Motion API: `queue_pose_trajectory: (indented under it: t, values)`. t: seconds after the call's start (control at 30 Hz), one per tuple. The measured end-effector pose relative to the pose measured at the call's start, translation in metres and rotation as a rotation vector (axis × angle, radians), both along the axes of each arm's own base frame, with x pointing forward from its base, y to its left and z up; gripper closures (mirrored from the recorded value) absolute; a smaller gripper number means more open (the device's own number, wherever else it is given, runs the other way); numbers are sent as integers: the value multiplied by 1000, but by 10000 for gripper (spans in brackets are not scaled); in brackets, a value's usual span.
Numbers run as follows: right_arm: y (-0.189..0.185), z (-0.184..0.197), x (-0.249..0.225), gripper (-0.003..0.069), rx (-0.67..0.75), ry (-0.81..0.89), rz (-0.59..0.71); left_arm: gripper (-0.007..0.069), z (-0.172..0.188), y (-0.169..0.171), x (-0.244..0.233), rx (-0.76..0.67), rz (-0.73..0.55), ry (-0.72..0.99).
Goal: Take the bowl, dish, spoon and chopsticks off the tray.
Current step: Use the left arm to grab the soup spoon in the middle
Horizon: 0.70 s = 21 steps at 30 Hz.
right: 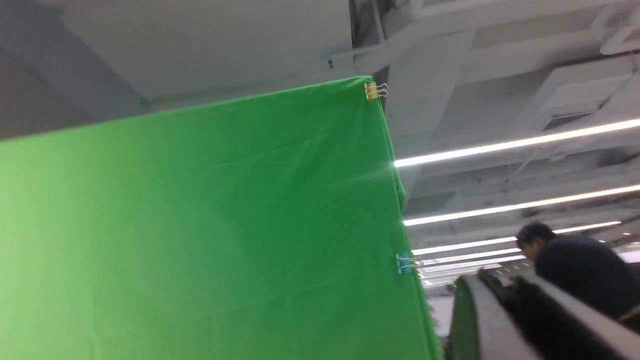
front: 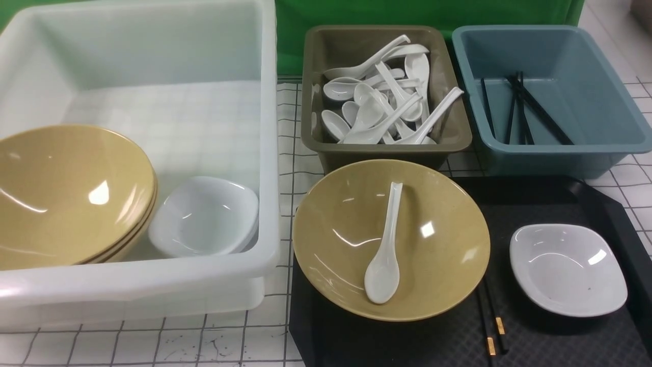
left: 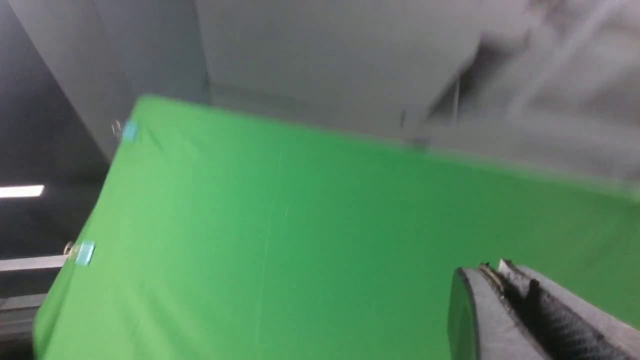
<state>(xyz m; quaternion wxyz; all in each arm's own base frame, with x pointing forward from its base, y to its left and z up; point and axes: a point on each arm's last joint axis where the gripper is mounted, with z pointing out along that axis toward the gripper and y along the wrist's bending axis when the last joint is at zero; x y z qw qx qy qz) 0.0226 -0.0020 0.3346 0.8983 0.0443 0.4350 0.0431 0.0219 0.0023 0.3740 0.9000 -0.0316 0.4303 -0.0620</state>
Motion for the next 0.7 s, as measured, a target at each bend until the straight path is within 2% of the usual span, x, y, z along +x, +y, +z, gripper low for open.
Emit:
queue_pose_trajectory:
  t: [0.07, 0.13, 0.27, 0.3, 0.43, 0.5, 0.57, 0.7]
  values:
    - [0, 18, 6, 617, -43, 84, -28, 631, 18, -2, 23, 51, 18, 129]
    - [0, 25, 17, 621, -71, 196, -40, 631, 25, -5, 52, 65, 0, 279]
    - [0, 9, 48, 621, -87, 499, -28, 631, 12, -16, 113, 70, -95, 649]
    - [0, -3, 58, 621, -80, 640, -15, 631, 3, -26, 133, 81, -164, 819]
    - [5, -39, 71, 621, -19, 1031, 82, 631, -17, -64, 173, 183, -358, 1194]
    - [13, -51, 71, 621, -54, 1157, 168, 631, -27, -89, 189, 272, -461, 1333]
    - [20, -59, 70, 621, -149, 1247, 250, 631, -40, -116, 204, 355, -551, 1444]
    - [28, -71, 68, 621, -279, 1390, 357, 630, -55, -165, 226, 498, -676, 1589]
